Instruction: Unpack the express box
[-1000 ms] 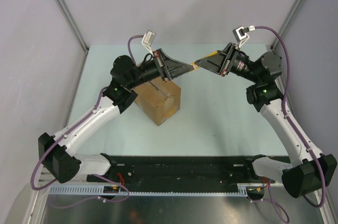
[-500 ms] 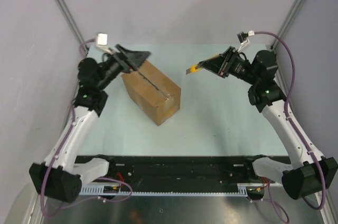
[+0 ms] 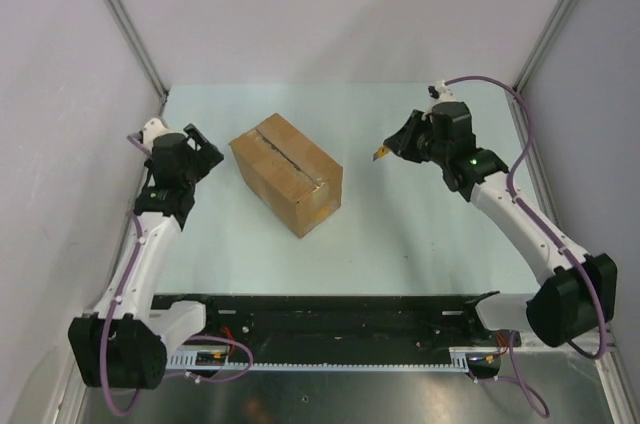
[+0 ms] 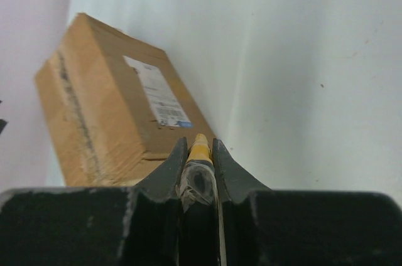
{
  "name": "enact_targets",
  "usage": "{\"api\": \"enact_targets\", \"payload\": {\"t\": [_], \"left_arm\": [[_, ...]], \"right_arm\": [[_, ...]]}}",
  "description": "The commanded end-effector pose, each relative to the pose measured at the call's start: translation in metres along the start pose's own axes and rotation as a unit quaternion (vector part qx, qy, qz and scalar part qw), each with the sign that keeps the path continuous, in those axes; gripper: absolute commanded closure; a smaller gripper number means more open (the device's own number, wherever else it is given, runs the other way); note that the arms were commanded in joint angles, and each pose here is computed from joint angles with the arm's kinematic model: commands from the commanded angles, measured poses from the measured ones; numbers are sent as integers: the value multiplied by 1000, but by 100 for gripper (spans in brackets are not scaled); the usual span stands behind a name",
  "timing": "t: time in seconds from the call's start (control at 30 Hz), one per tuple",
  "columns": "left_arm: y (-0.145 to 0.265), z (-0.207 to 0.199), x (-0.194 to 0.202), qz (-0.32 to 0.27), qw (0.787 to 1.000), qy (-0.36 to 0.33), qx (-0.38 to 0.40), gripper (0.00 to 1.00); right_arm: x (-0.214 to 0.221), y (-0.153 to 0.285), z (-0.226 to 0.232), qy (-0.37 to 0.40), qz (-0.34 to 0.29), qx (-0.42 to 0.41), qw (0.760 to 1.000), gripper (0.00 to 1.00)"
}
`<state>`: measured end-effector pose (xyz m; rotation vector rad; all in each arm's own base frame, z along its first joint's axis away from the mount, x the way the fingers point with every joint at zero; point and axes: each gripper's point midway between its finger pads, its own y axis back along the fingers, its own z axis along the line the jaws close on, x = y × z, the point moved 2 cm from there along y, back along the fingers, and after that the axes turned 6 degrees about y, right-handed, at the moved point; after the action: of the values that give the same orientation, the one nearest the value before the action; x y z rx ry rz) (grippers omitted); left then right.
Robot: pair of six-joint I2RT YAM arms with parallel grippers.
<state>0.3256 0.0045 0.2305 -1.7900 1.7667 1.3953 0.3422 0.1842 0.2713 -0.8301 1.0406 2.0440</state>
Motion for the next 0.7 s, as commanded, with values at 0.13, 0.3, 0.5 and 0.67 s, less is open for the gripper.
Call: {"api": "enact_targets", "payload": {"t": [0.13, 0.3, 0.5, 0.67], "left_arm": [[-36, -19, 10, 99, 994, 36, 31, 7], [-51, -41, 14, 136, 986, 79, 53, 6], [-78, -59, 13, 130, 981, 123, 79, 6], [-94, -83, 33, 198, 964, 129, 126, 8]], "right_arm": [[-5, -17, -10, 27, -12, 36, 999, 100], [-6, -19, -10, 30, -16, 35, 999, 100], [-5, -24, -13, 26, -13, 38, 999, 100], [-5, -28, -16, 20, -9, 35, 999, 100]]}}
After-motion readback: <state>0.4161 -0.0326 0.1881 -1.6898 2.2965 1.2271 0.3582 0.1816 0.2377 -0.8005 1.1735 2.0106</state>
